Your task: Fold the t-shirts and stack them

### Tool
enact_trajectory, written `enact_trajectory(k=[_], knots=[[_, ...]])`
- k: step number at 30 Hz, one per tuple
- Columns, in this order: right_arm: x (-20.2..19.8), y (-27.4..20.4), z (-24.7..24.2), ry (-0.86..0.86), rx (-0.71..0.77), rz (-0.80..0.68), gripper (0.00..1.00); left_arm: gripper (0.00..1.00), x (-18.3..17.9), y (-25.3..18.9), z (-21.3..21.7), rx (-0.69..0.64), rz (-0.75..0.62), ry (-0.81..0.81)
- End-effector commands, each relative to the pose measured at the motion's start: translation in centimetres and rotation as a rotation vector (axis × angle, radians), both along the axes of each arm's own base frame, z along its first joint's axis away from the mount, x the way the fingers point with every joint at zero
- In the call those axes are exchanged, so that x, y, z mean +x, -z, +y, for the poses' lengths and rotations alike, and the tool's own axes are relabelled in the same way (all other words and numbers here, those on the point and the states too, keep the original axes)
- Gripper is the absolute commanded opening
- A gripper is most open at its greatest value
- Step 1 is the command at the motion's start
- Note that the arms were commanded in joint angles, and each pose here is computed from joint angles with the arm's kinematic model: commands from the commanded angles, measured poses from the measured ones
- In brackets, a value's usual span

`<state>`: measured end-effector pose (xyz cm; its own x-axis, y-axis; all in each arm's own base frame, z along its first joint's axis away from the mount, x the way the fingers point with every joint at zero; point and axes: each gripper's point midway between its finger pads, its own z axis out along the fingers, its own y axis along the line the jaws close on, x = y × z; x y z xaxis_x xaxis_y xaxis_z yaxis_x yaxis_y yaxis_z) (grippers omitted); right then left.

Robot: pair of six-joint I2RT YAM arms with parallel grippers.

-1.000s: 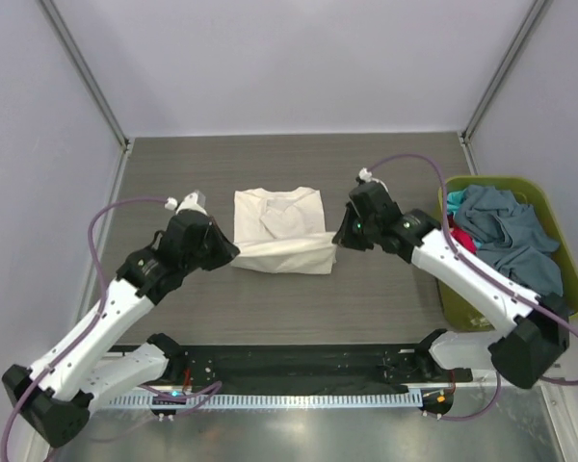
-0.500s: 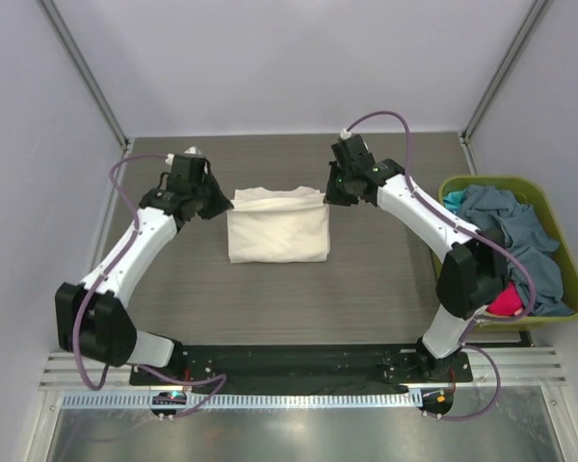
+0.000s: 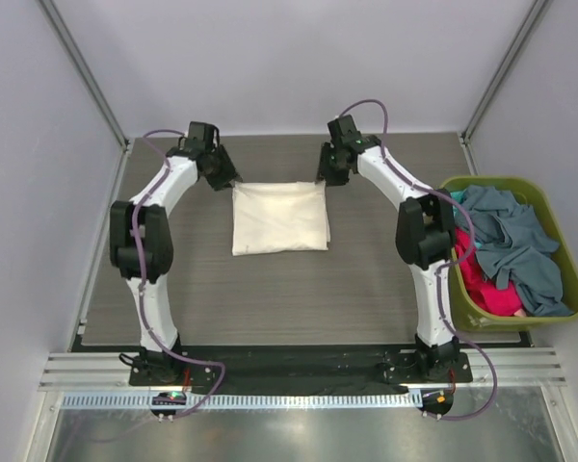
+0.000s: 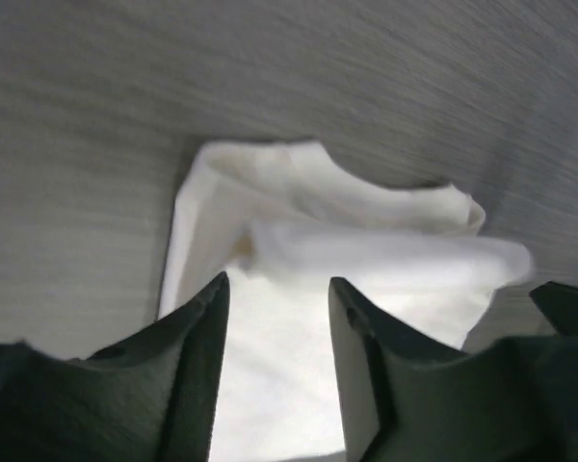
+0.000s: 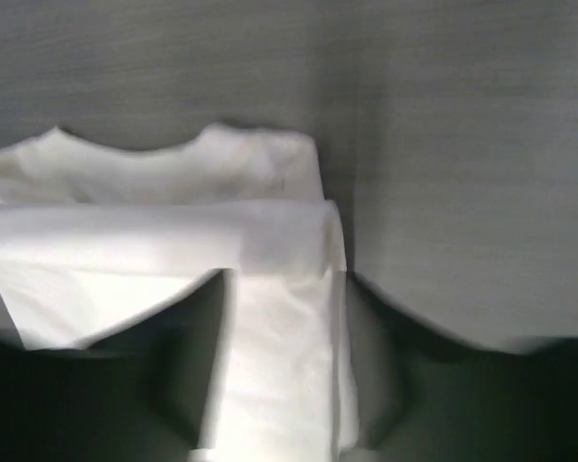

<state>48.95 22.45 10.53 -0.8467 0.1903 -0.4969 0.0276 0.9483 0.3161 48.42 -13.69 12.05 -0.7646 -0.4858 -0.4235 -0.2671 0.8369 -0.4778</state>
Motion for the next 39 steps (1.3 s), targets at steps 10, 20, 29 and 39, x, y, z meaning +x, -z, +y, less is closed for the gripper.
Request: enact_trajectory(k=[10,20,29,39], knots=[[-0.2,-2.1,-2.8,-0.024,0.067,-0.060,0.93,1.00,-0.3,-8.0,1.4,0.020,-0.065,0.044],[-9.1,4.4,0.4,-0.123,0.097,0.070,0.93,1.00,-16.7,-9.1,5.0,0.166,-0.123,0.100],[-8.4,7.8,4.7,-0.139,0.159,0.118,0.51,1.00,-23.6,-7.2,7.7,0.247,-0.207,0.088],[-3.9,5.8,13.8,-0.145,0.262,0.059,0.17,1.00,-24.4,-9.1,8.4,0.250,-0.308,0.036]])
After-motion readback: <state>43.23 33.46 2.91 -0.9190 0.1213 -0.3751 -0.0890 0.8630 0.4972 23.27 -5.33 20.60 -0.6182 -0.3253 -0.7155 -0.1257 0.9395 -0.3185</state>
